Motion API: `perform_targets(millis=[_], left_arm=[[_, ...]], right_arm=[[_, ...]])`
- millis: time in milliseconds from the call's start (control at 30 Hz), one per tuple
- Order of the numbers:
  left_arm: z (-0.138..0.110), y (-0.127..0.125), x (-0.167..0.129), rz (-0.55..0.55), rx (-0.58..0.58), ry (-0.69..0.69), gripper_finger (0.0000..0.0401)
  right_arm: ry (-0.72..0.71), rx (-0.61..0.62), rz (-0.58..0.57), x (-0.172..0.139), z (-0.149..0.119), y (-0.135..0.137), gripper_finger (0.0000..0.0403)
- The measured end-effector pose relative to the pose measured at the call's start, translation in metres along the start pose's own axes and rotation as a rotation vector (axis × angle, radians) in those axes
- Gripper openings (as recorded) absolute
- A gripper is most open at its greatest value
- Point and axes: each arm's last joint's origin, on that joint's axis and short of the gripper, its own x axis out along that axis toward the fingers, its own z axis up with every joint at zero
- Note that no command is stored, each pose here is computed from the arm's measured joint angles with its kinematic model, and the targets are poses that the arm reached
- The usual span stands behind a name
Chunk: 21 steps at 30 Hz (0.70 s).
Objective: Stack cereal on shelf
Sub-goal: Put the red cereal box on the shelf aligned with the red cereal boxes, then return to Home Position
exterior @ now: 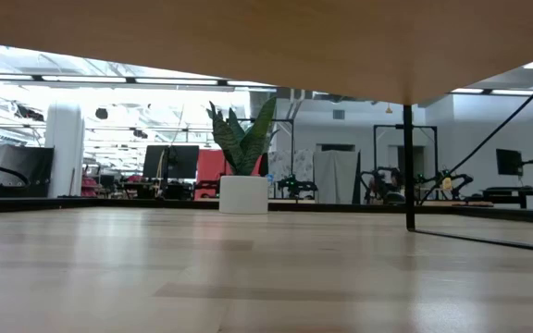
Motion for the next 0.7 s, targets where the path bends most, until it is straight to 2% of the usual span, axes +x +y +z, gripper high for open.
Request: perform_targets(millis=[200, 500, 700], left_arm=[[0.007, -0.003, 0.002, -0.043, 0.012, -0.027, 0.0001], [0.012, -0.001, 0.004, -0.047, 0.015, -0.037, 0.0001], [0.009, -0.003, 0.003, -0.120, -0.008, 0.065, 0.0001]], right_arm=[[0.000, 0.000, 0.000, 0.000, 0.000, 0.000, 0.0129], [0.000, 0.000, 0.000, 0.000, 0.000, 0.000, 0.0129], [0.001, -0.001, -0.001, 0.000, 0.000, 0.000, 0.0129]])
